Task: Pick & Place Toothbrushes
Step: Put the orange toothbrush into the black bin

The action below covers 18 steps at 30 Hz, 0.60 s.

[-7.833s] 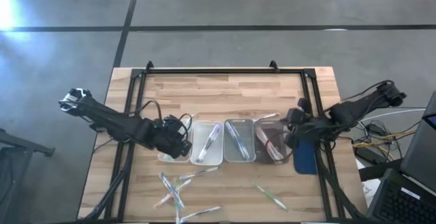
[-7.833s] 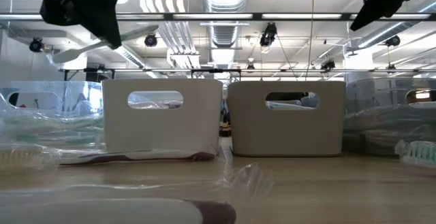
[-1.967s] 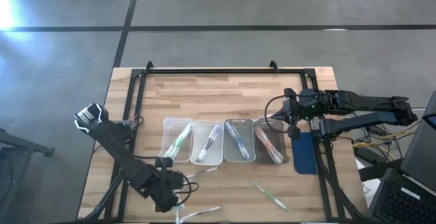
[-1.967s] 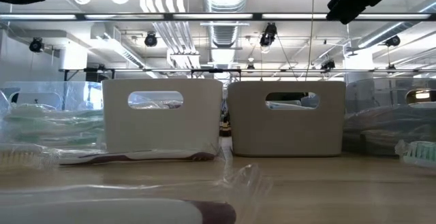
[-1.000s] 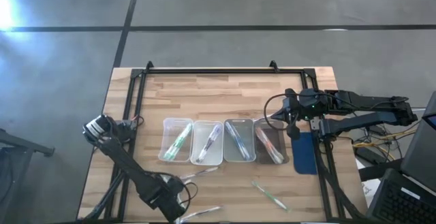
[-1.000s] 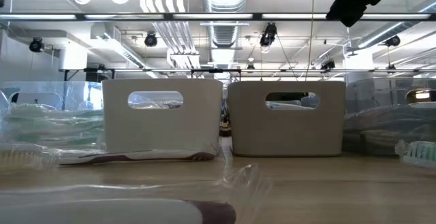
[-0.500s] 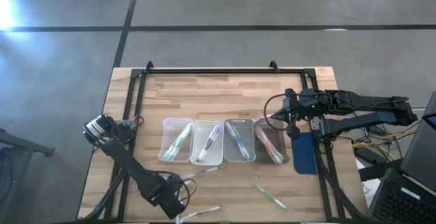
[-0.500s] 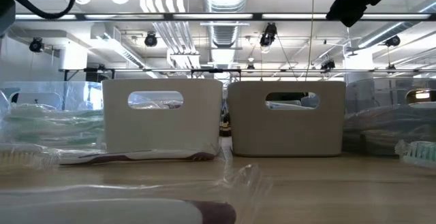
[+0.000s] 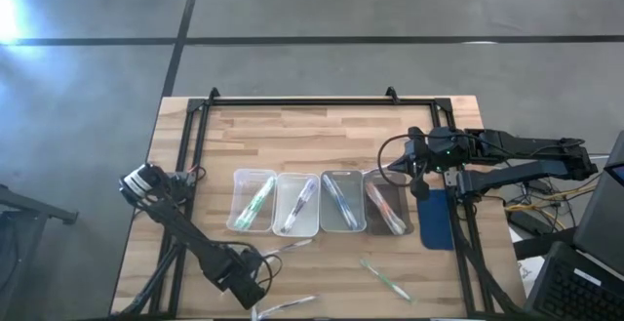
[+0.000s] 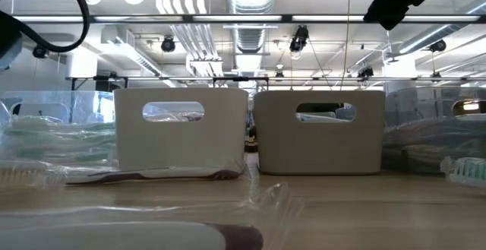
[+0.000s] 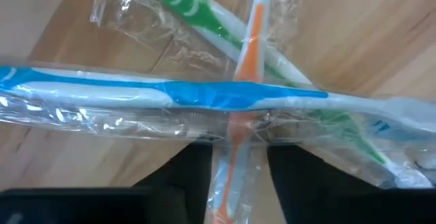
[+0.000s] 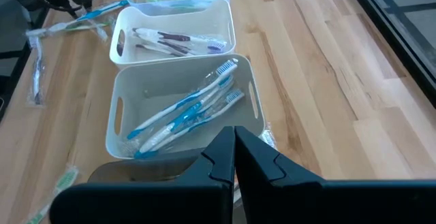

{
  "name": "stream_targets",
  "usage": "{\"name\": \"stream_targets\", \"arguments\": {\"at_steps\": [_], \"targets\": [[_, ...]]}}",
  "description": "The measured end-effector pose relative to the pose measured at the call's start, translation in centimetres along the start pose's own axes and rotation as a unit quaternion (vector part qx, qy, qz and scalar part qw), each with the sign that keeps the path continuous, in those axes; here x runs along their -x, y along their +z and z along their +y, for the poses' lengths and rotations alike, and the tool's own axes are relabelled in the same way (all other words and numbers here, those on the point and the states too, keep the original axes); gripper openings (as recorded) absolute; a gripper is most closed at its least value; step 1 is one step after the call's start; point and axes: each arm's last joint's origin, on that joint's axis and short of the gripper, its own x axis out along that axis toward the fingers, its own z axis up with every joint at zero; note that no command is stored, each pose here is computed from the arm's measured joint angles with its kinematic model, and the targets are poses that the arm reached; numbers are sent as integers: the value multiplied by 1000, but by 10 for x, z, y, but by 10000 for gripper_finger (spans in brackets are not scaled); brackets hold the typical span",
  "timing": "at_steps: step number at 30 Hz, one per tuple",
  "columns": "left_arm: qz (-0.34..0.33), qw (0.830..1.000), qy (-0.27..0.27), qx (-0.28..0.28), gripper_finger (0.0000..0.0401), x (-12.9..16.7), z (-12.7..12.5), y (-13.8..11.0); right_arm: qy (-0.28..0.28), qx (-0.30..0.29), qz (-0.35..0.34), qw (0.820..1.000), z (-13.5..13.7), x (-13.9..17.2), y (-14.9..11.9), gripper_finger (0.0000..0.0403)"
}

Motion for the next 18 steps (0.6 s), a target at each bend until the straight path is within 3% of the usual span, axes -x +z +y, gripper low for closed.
{"name": "stream_targets", "arguments": {"at_steps": [10,18], "targets": [[1,1000,-10,-19,20,5,-3,4,-1,0,0,1000,0,0,0,8],[0,1000,9,-22,11,23,0,1,-2,1,0,1000,0,0,0,8]]}}
